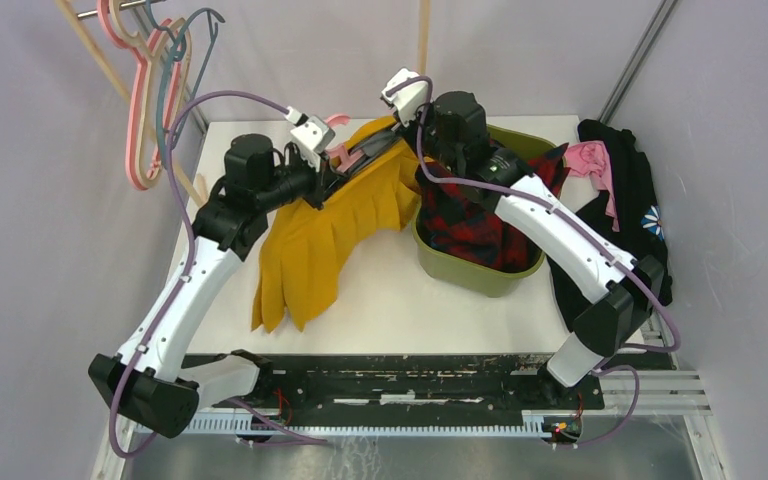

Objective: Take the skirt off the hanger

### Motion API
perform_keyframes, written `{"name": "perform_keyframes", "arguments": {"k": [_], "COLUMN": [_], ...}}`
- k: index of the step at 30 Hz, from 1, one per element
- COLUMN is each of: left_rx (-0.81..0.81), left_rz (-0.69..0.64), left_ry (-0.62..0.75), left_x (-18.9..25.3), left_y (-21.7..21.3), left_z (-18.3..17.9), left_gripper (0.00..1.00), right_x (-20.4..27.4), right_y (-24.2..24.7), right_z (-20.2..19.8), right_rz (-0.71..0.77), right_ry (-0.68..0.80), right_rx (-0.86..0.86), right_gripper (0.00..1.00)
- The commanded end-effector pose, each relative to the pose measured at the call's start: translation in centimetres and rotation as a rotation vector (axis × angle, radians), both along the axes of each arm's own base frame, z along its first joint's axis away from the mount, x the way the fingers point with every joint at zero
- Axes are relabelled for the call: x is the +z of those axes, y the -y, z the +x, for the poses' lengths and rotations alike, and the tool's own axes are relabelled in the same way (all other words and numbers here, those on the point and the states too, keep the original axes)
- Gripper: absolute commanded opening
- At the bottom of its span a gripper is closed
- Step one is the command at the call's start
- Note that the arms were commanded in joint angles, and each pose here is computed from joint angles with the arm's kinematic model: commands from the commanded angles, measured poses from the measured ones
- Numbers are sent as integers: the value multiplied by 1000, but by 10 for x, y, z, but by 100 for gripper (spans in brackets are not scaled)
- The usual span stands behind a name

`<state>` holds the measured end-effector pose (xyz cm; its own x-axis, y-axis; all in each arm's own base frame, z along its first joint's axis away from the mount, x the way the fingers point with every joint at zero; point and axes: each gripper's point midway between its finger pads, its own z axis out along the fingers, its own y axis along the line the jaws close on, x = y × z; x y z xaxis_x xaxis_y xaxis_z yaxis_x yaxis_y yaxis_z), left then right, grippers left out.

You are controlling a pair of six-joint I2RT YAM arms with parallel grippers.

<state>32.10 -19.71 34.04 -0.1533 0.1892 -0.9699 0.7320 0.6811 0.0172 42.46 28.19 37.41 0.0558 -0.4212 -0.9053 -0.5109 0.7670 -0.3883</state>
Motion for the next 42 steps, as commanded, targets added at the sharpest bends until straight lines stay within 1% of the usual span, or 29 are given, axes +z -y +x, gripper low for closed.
{"name": "perform_keyframes", "arguments": {"k": [1, 5, 8, 11, 12, 13, 16, 17, 18, 19, 21, 23, 27, 31, 33, 38, 42], "left_rx": [-54, -43, -5, 31, 40, 47, 74, 80, 89, 96, 108, 111, 109, 119, 122, 100, 85], "left_rz": [108, 168, 241, 275, 286, 297, 344, 363, 385, 404, 419, 414, 406, 443, 456, 441, 416], "left_ry": [-53, -70, -50, -35, -34, -38, -43, -39, -37, -33, -16, 3, -9, -31, -31, -25, -19], "left_x": [-33, -47, -49, -47, -48, -51, -56, -56, -57, -56, -47, -40, -43, -53, -53, -48, -42], "left_y": [-12, -19, -31, -37, -38, -39, -43, -44, -46, -47, -47, -44, -40, -43, -44, -38, -31], "left_z": [-30, -35, -32, -26, -23, -19, -5, 0, 6, 11, 22, 29, 36, 41, 44, 45, 50], "left_gripper": [3, 3, 3, 3, 3, 3, 3, 3, 3, 3, 3, 3, 3, 3, 3, 3, 3], "right_x": [53, 50, 41, 38, 39, 41, 39, 37, 34, 32, 28, 33, 59, 86, 95, 73, 58], "right_y": [48, 74, 95, 108, 107, 100, 81, 73, 66, 57, 43, 32, 14, 0, -2, -11, -44], "right_z": [36, 56, 67, 73, 73, 71, 60, 54, 47, 38, 20, 6, -13, -34, -41, -44, -61], "right_rz": [42, 36, -19, -69, -72, -75, -64, -69, -88, -120, -184, -199, -151, -70, -33, -23, 73], "right_ry": [151, 146, 140, 147, 150, 153, 131, 125, 125, 130, 139, 151, 186, 206, 210, 156, 65], "right_rx": [-199, -269, -326, -366, -352, -305, -197, -159, -129, -93, -22, 14, 90, 198, 214, 248, 337], "right_gripper": [1, 1, 1, 2, 12, 27, 52, 59, 63, 65, 66, 66, 67, 66, 65, 62, 58]}}
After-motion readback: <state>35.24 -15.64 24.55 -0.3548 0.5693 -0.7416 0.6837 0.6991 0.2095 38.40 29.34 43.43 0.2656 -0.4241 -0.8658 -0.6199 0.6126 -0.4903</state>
